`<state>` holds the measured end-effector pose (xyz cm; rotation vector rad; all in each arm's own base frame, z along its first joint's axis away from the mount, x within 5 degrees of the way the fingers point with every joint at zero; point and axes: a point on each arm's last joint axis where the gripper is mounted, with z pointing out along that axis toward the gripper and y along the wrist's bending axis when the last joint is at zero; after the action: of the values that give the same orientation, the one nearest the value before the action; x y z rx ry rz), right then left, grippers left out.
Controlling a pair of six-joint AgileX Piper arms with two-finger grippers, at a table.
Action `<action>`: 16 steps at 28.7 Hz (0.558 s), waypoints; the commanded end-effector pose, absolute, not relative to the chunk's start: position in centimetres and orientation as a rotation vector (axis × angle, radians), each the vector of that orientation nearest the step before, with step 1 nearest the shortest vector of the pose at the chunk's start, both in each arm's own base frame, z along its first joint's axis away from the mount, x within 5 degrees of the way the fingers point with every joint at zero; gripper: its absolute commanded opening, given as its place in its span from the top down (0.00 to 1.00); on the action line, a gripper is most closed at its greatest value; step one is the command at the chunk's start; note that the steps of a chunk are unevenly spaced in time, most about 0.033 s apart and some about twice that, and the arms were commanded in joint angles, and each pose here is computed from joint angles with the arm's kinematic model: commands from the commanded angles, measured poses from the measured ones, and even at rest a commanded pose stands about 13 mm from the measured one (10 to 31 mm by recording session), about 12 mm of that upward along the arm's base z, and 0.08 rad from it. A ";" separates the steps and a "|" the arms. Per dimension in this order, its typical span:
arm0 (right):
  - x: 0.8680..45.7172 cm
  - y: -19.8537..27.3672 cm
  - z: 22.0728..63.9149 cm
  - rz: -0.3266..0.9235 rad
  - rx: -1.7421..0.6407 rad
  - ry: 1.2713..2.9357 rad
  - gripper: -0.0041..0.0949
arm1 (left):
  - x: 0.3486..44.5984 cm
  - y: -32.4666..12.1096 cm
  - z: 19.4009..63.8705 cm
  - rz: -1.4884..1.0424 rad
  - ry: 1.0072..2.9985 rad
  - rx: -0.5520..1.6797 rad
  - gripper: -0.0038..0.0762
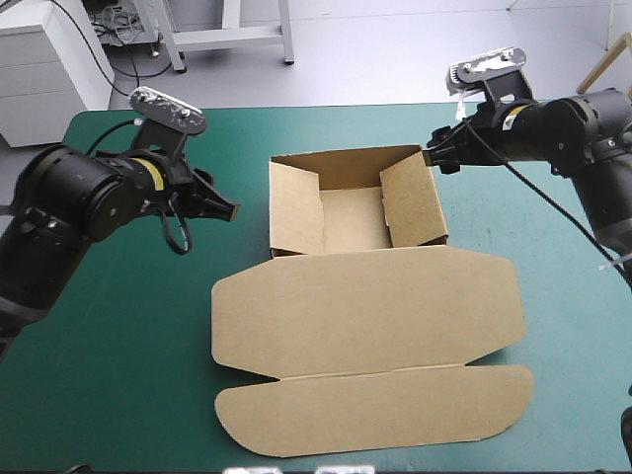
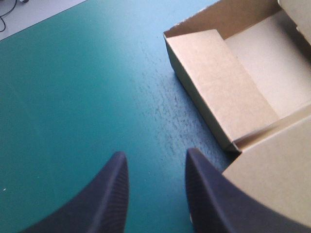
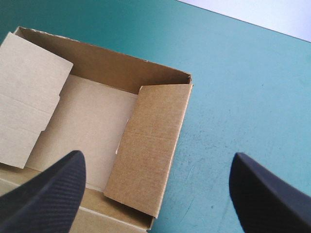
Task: Fold the box
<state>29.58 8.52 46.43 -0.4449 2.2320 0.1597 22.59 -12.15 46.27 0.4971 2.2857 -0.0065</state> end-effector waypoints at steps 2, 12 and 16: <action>28.3 7.9 48.7 0.136 -0.427 2.131 0.21 | 19.3 -9.8 47.8 0.029 2.261 0.528 0.87; 31.2 8.7 45.8 0.138 -0.440 2.233 0.21 | 16.5 -7.9 42.7 0.085 2.372 0.570 0.96; 33.2 9.2 43.7 0.135 -0.450 2.295 0.21 | 15.7 -7.5 39.8 0.080 2.400 0.565 0.96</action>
<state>32.83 9.28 42.77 -0.4646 2.3612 0.1372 16.59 -8.14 40.51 0.5945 2.4183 0.0817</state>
